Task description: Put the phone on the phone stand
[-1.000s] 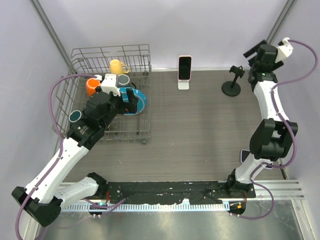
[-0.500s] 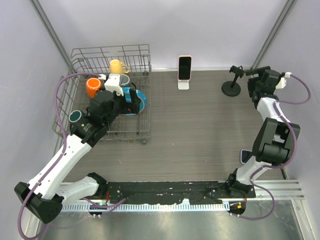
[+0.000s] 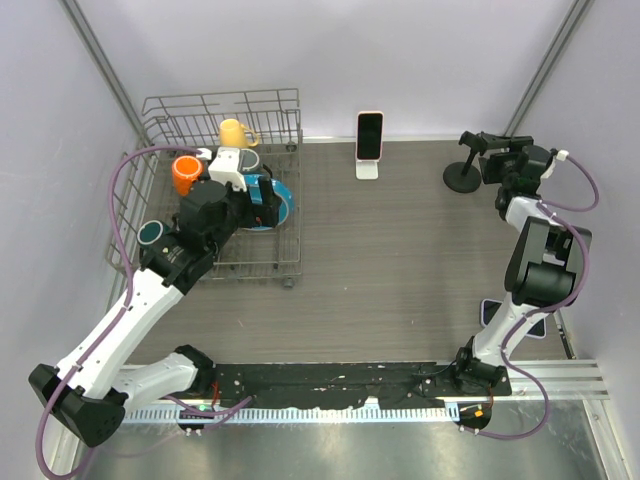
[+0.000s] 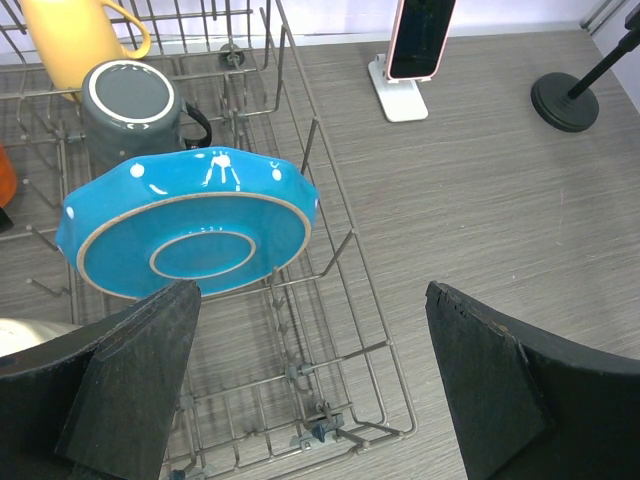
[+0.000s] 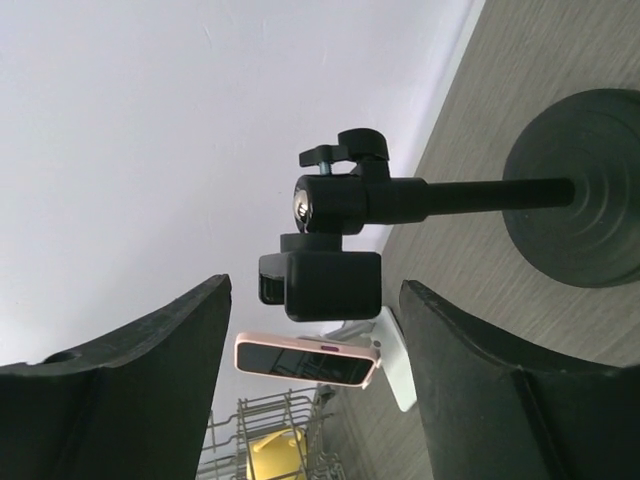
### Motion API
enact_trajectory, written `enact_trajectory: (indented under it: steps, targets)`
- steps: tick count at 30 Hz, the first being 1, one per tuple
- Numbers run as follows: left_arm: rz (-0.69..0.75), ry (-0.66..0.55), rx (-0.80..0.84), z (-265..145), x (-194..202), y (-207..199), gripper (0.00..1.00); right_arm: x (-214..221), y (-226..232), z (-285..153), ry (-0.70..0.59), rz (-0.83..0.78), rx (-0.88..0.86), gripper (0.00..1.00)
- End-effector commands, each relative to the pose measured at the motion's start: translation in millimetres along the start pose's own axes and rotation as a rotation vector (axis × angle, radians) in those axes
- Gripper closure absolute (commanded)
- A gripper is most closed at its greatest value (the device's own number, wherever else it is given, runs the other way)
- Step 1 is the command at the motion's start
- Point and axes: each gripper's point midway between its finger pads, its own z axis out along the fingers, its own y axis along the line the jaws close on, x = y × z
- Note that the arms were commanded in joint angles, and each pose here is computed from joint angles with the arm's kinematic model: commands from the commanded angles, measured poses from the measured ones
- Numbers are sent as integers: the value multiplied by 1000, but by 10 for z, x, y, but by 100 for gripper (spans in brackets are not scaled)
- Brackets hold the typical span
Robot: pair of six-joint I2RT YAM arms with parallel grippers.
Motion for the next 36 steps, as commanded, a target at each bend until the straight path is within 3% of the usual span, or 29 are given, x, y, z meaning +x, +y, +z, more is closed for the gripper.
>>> enact_trajectory:
  steps: [1,7,10,15,20,25,29,32,36]
  targets:
    - [-7,-46,8,19,-118,-18,0,6,207,74,14,46,-97,30]
    - [3,-45,-13,43,-109,18,0,98,193,142,49,59,-107,46]
    - [-2,-46,-4,37,-101,3,0,133,251,126,60,62,-119,61]
    - [0,-49,2,30,-123,-8,0,230,327,-17,92,60,-128,98]
    - [-24,-68,49,-14,-154,-87,0,422,406,-407,152,27,-122,99]
    - [-65,-59,105,-21,-176,-210,0,791,315,-1170,232,-14,-115,99]
    - [-192,-39,249,-117,-246,-514,0,1190,337,-1799,340,-102,-159,99]
    - [-233,-23,372,-235,-391,-764,0,1607,393,-2258,450,-203,-218,99]
    - [-265,-19,464,-336,-593,-955,1,2167,394,-2740,696,-276,-311,99]
